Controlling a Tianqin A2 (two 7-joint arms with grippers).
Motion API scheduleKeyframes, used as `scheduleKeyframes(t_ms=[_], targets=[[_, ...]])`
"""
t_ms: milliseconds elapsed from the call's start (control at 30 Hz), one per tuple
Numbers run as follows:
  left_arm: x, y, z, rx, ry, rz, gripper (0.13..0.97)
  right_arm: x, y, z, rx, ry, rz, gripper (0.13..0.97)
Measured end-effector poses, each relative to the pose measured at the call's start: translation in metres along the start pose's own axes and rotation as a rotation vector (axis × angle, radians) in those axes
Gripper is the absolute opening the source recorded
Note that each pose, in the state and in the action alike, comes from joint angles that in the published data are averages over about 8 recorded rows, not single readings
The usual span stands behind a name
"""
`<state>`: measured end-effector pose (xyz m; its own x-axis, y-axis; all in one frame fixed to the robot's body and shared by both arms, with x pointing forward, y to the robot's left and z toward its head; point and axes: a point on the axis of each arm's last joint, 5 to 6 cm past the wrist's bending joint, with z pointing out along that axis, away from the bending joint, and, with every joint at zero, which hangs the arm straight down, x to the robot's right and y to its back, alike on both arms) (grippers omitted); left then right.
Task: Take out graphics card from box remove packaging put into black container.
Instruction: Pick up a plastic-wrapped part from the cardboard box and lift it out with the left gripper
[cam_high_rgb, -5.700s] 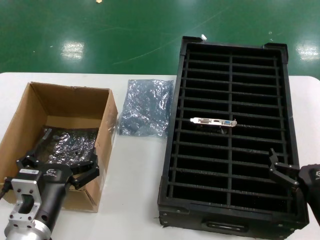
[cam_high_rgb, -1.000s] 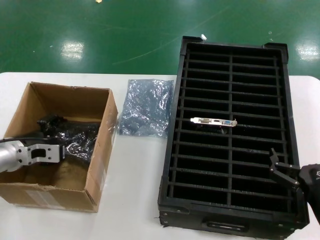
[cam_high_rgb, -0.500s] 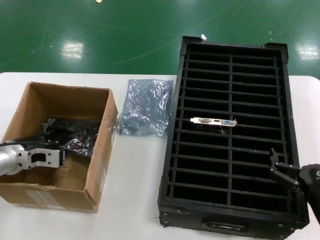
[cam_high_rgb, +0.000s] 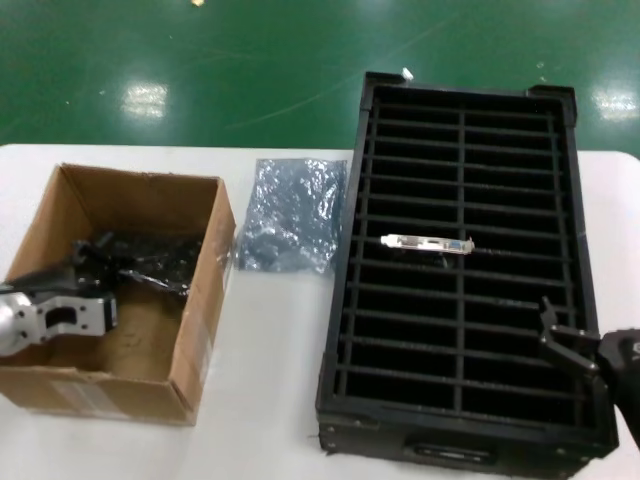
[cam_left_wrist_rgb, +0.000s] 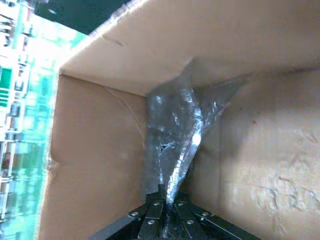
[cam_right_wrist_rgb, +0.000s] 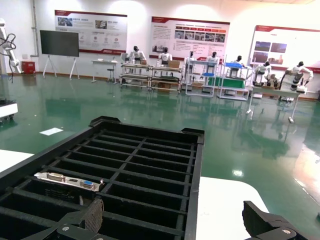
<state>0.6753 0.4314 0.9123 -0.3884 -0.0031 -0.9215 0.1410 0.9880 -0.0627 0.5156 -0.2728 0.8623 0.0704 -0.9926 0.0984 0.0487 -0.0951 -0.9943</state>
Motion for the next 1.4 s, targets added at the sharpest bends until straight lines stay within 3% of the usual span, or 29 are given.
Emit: scheduleKeyframes(t_ms=[333, 600, 833, 1167, 1400], targets=[[0.0019, -0.0150, -0.034, 0.021, -0.088, -0.056, 0.145, 0.000, 0.000, 0.000, 0.000, 0.000, 0.000, 0.966], [0.0016, -0.0196, -0.061, 0.017, -0.201, -0.127, 0.140, 0.000, 0.000, 0.000, 0.000, 0.000, 0.000, 0.966], [-0.0048, -0.0292, -0.084, 0.022, -0.339, -0.178, 0.140, 0.000, 0.000, 0.000, 0.000, 0.000, 0.000, 0.966], [-0.0257, -0.0493, -0.114, 0.081, -0.583, -0.229, 0.140, 0.000, 0.000, 0.000, 0.000, 0.000, 0.000, 0.966], [-0.0335, -0.0604, -0.131, 0.137, -0.680, -0.227, 0.140, -0.001, -0.005, 0.004, 0.011, -0.005, -0.010, 0.966]])
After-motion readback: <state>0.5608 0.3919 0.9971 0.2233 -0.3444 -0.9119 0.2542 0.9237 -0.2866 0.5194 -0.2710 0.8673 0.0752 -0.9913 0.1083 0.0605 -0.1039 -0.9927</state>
